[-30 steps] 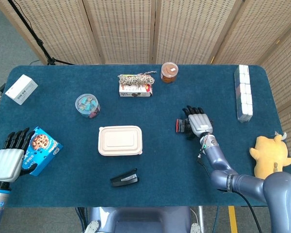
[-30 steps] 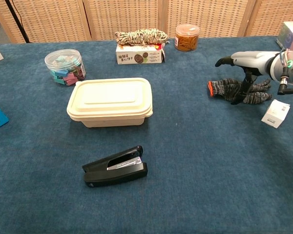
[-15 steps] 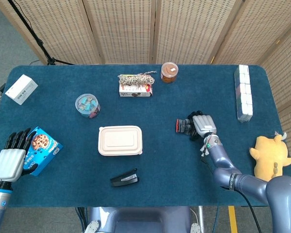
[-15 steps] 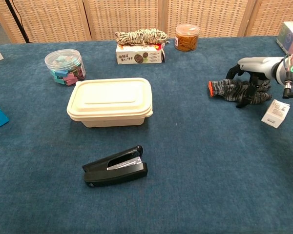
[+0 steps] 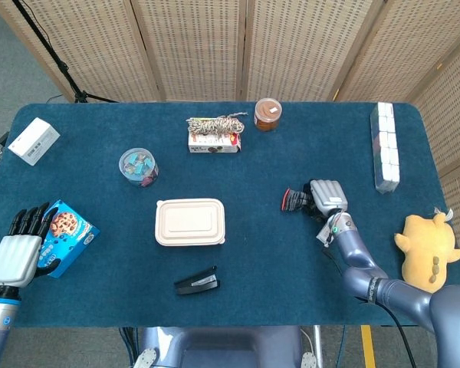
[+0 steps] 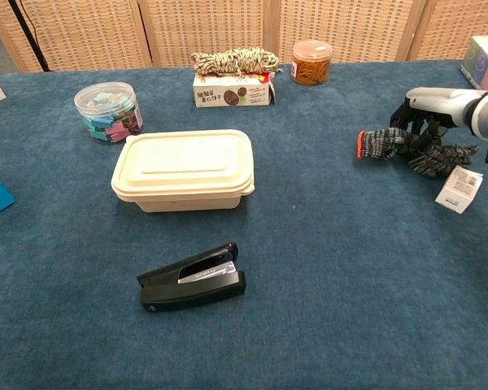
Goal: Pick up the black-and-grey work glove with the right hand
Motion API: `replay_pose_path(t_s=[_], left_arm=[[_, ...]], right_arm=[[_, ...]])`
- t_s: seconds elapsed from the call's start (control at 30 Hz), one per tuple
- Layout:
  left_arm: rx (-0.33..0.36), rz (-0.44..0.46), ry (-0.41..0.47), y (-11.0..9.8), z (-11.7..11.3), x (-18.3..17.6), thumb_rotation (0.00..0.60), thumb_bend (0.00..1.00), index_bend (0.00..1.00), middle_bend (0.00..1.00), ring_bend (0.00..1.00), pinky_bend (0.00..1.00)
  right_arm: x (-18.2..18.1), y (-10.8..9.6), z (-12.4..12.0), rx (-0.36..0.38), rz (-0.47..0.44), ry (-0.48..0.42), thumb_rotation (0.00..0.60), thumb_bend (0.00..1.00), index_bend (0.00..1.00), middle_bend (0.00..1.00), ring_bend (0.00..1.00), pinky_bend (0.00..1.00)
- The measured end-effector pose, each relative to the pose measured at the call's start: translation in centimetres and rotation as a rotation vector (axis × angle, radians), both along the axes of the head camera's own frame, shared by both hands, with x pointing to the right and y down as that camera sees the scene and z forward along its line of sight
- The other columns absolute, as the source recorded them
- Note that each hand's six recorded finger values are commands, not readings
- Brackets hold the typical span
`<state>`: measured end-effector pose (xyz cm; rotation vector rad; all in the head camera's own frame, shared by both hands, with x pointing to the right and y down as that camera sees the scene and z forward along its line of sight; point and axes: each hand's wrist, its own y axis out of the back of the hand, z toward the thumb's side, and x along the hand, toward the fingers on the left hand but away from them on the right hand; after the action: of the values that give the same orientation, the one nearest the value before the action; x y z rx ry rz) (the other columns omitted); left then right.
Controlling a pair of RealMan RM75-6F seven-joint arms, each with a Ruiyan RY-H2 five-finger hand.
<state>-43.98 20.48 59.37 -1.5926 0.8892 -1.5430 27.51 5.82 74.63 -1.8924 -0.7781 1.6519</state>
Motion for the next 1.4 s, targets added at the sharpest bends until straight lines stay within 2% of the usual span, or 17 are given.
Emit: replay_pose_path(t_s=[0.33,0.57,0.67,0.87,1.1,1.4], left_arm=[[0.010,0.023,0.027,-0.5,-0.4,0.9,0.600,0.15,0.00,0.00,0.00,0.00],[0.012,0.117,0.047,-2.3,-0.7,2.9,0.600,0.15,0.00,0.00,0.00,0.00],[-0.017,0.186,0.067,-3.3,-0.4,4.2,0.600,0.15,0.00,0.00,0.00,0.00],[-0.104,0.343,0.160,-4.6,0.0,7.5,0.600,0.15,0.00,0.00,0.00,0.00],[-0.176,0.541,0.233,-6.1,-1.0,12.0,0.600,0.15,0.00,0.00,0.00,0.00],[-0.258,0.644,0.297,-6.9,-1.1,16.7,0.600,0.15,0.00,0.00,0.00,0.00]], right_arm=[[-0.9,-1.3,-2.9,0.034,0.034,-0.101,0.600,0.48,0.55,0.46,0.44,0.57],[-2.8,-1.6,-5.0,0.032,0.033,-0.177,0.600,0.48,0.55,0.47,0.44,0.57],[-4.0,-1.3,-5.8,0.027,0.019,-0.205,0.600,0.48,0.55,0.47,0.45,0.57],[-6.6,-0.7,-7.4,0.005,-0.013,-0.266,0.600,0.48,0.56,0.47,0.45,0.57],[-10.6,0.1,-9.4,-0.009,-0.078,-0.325,0.600,0.48,0.56,0.47,0.45,0.57],[-15.1,0.6,-11.5,-0.050,-0.086,-0.398,0.600,0.48,0.56,0.47,0.45,0.57]])
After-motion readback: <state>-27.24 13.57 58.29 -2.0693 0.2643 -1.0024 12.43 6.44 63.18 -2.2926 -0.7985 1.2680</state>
